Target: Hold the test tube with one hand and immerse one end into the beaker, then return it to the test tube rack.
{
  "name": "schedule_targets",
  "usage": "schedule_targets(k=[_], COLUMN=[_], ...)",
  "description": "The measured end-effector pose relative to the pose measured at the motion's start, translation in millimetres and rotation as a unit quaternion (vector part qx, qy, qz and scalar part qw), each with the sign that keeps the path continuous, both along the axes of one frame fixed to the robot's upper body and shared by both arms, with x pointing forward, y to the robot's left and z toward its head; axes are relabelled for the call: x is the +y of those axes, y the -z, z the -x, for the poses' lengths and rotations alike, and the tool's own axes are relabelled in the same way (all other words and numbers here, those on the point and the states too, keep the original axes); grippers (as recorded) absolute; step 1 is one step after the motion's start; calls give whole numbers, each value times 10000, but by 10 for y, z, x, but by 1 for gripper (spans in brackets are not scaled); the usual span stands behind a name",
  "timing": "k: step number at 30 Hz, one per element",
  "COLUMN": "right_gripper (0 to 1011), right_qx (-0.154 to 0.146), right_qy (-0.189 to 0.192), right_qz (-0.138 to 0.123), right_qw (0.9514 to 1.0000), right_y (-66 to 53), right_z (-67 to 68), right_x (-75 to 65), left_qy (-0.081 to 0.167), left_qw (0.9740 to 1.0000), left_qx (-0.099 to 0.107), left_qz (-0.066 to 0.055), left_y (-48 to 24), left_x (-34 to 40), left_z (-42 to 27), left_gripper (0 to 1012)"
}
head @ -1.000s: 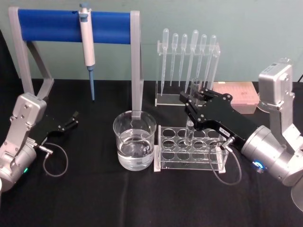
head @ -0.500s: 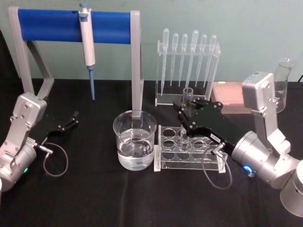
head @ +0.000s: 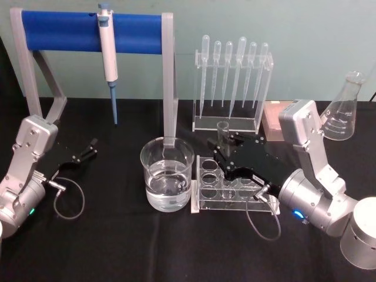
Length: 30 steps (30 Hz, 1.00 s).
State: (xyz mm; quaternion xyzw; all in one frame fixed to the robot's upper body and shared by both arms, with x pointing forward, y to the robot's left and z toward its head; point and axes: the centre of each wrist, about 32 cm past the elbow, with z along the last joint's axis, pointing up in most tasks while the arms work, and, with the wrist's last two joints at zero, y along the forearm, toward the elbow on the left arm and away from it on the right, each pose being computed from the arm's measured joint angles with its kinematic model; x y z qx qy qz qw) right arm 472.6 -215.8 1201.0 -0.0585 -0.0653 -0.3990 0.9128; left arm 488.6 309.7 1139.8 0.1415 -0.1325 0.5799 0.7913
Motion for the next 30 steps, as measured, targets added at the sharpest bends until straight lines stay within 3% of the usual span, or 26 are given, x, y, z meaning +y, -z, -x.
schedule_targets(k=[10,15,22,30], right_gripper=[224,257,481,762], right_qx=[90,122,130,137], right_qy=[-93,-91,-21,225], right_qz=[474,542,550,546], right_qw=[9988,9984,9984,9982], right_y=[-22,-20,-44,-62], right_z=[-47,-50,-11,223], right_x=[68,84,84,-17], left_qy=[0,0,0,0], left_qw=[10000,10000,10000,10000], left_qx=[0,0,0,0], left_qz=[0,0,0,0], left_y=[0,0,0,0], left_x=[0,0,0,0], left_z=[0,0,0,0], left_gripper=[1000,1000,1000,1000])
